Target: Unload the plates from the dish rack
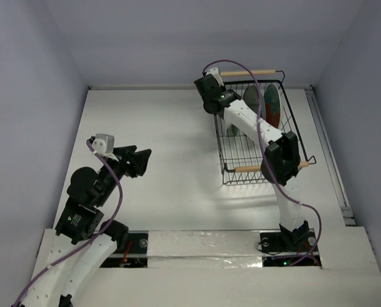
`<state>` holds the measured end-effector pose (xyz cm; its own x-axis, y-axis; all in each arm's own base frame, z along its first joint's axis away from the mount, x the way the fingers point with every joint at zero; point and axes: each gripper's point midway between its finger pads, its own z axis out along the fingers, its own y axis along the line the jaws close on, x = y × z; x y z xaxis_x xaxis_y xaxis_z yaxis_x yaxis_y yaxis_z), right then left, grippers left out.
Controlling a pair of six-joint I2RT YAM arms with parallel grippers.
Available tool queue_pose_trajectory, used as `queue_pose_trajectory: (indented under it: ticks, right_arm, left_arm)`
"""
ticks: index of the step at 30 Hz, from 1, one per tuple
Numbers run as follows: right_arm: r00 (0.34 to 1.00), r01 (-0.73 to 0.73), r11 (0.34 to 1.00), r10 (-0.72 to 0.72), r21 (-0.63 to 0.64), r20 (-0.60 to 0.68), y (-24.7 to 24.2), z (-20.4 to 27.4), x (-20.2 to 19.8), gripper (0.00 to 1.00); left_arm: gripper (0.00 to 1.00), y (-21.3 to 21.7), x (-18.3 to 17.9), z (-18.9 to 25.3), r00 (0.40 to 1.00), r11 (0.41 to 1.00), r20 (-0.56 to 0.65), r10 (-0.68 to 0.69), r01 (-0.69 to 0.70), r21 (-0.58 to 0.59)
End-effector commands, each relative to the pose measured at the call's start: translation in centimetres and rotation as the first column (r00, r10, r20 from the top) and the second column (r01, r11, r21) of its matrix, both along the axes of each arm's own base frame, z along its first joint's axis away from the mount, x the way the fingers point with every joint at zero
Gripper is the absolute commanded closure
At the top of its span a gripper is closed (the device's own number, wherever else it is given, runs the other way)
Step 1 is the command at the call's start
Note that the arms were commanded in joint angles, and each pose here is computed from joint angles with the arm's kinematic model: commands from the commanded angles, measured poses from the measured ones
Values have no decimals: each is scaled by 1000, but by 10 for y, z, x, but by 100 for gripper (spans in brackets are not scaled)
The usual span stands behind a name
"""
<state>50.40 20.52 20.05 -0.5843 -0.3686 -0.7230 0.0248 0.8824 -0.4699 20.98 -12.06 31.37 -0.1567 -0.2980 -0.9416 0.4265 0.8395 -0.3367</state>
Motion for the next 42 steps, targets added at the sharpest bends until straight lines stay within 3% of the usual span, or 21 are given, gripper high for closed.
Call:
queue_pose_trajectory:
  ticks: [1,6,14,25,37,40,42]
  right_arm:
    - [995,-9,996,0,85,101,5,41,4,86]
    - [991,-10,996,-1,86,131,0,62,0,100]
    - [980,12,1000,-11,-1,201,-21,108,-7,100]
    - [952,21,999,-28,26,304,-30,161,-25,100]
    - [878,-63,962,-74,266,473,-48,240,-74,100]
    - [853,-196,898,-43,395,521,-38,262,-92,100]
    - [829,-329,812,2,483,560,-20,279,-103,100]
  left_arm:
    - [46,-1,0,12,999,1000,47,-6,7,-21]
    - [46,-2,0,12,999,1000,48,-9,11,-21]
    - [46,-3,0,13,999,1000,50,-17,18,-20]
    - [46,-3,0,12,999,1000,50,-17,18,-22]
    - [47,-2,0,14,999,1000,51,-9,11,-23]
    - [49,3,-3,23,997,999,82,4,-1,-35]
    - [49,7,-4,27,995,999,95,26,-22,-44]
